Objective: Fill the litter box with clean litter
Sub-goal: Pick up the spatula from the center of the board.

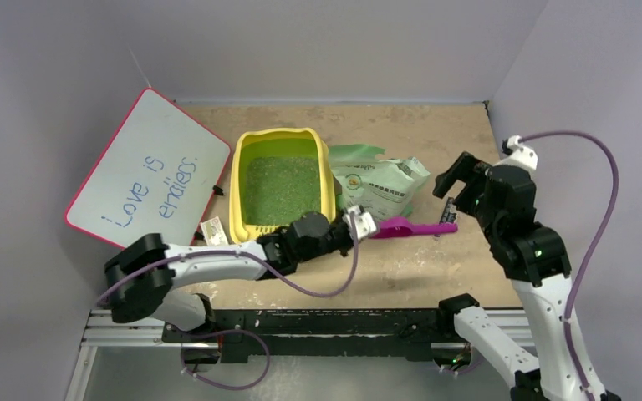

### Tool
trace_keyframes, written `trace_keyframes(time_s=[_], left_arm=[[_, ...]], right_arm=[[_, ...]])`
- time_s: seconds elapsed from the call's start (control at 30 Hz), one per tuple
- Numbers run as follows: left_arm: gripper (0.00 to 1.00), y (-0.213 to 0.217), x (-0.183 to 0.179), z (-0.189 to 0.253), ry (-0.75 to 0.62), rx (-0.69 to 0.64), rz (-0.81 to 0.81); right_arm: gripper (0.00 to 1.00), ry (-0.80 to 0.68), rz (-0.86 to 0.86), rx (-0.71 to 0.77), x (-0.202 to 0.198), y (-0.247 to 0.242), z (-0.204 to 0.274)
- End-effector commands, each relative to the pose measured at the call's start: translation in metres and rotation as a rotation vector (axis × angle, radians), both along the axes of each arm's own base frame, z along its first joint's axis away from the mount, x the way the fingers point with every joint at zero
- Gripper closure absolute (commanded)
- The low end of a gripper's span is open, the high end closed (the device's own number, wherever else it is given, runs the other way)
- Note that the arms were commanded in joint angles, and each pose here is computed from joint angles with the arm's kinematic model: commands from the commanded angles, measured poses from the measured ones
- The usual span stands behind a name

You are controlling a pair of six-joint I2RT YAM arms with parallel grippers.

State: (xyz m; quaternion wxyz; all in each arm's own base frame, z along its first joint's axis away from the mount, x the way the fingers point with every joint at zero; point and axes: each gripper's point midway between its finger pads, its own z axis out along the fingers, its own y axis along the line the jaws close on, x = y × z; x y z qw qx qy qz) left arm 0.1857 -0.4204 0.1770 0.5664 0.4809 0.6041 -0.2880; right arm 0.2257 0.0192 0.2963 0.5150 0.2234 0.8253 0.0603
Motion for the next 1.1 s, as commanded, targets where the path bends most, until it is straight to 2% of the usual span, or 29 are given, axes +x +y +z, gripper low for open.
trace_keyframes(time_s=[0.0,0.13,0.23,0.37,0.53,0.77,1.07], left_arm=[[1.0,0.027,0.004,0.051,0.017,-0.012,-0.028],[1.0,0.053,0.005,0.076,0.093,-0.044,-0.074],[1.0,0.072,0.009,0.096,0.135,-0.07,-0.125],[1.0,0.093,0.017,0.11,0.178,-0.067,-0.172],[1.0,0.122,0.051,0.123,0.286,-0.161,-0.16],[1.0,0.136,0.053,0.161,0.241,-0.279,-0.207],[1.0,0.157,0.059,0.184,0.249,-0.349,-0.234]], right_arm=[[0.01,-0.11,0.187,-0.086,0.027,0.022,0.06],[0.01,-0.127,0.329,-0.093,0.044,0.038,0.087],[0.01,-0.167,0.456,-0.028,0.057,0.042,0.101],[0.01,-0.217,0.702,0.143,0.053,0.054,0.111],[0.01,-0.344,0.86,0.187,0.039,0.07,0.131],[0.01,-0.339,0.91,0.226,0.04,0.075,0.128],[0.01,-0.404,1.036,0.237,0.011,0.091,0.132]])
